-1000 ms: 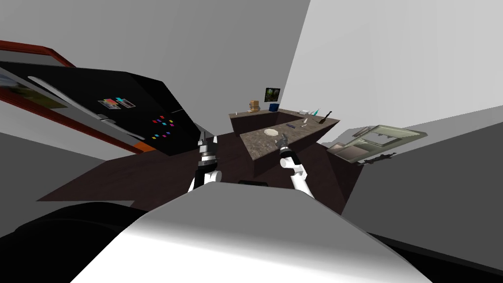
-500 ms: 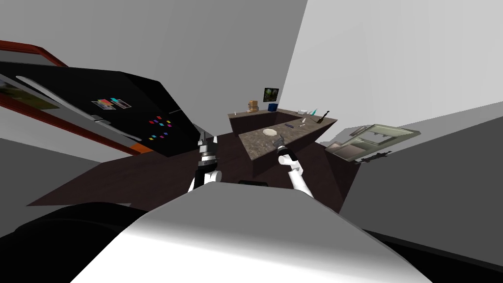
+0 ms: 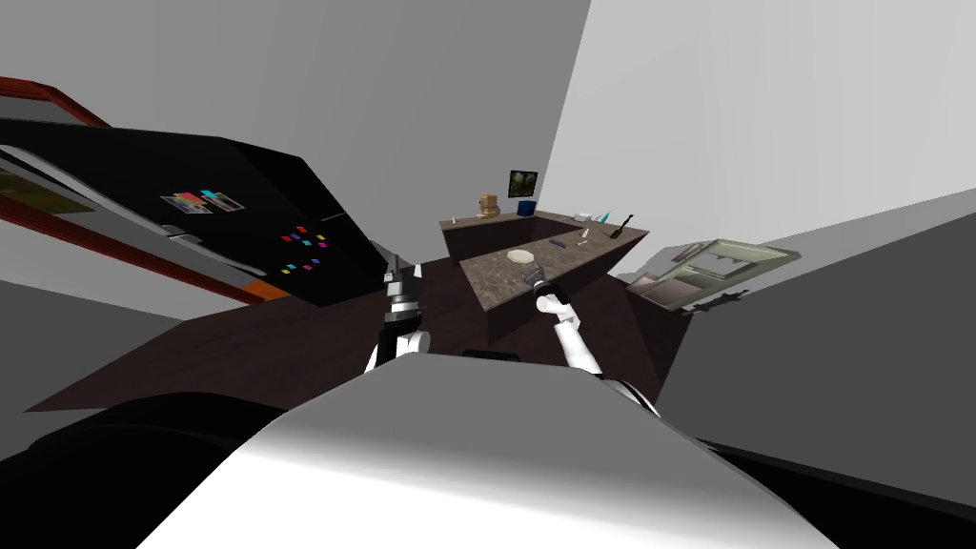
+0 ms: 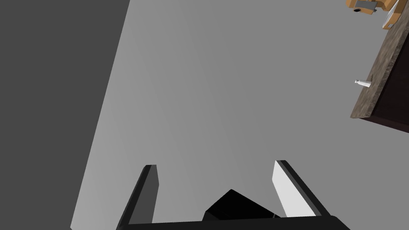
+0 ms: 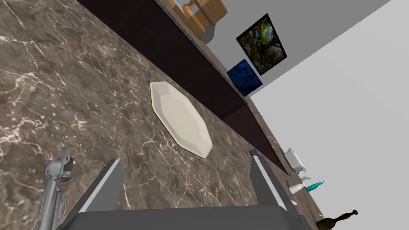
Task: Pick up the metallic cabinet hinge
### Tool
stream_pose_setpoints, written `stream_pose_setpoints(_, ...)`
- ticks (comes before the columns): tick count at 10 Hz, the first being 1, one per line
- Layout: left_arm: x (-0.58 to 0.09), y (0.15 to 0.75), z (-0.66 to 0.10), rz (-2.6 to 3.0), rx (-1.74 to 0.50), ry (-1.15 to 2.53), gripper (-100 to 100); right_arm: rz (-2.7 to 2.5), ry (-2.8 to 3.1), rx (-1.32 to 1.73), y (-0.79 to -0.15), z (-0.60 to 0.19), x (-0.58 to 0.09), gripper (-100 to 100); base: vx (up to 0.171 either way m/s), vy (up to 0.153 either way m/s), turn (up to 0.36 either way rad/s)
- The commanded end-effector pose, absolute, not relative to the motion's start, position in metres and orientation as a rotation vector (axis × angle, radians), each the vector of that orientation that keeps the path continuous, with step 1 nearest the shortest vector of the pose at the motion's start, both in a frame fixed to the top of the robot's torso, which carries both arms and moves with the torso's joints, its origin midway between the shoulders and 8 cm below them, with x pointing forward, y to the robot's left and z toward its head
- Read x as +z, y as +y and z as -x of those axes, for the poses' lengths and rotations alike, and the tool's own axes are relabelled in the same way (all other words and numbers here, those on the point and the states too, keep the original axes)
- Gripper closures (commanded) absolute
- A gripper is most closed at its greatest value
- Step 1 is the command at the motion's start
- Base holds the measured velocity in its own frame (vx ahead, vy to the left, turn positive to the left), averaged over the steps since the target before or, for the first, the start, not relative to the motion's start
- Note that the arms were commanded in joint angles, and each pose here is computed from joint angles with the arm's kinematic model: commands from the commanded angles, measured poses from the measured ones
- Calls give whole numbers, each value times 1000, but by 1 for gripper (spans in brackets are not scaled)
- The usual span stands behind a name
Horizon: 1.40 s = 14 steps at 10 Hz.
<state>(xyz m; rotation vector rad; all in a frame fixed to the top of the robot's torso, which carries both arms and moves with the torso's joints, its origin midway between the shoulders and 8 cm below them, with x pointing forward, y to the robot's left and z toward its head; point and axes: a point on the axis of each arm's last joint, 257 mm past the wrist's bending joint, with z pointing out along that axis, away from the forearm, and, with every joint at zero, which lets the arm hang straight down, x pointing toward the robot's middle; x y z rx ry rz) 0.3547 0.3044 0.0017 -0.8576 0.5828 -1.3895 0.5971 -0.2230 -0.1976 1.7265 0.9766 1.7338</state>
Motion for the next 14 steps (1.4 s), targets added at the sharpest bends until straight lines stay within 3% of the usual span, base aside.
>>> stream_pose_setpoints(1, 2, 304, -355, 858, -1389, 583, 0, -1824, 974, 1768, -208, -608, -205, -100, 1, -34, -52)
stream_pose_setpoints(14, 2, 304, -355, 858, -1389, 583, 0, -2421, 941, 1788, -130, -637, -271, -100, 4, -28, -34)
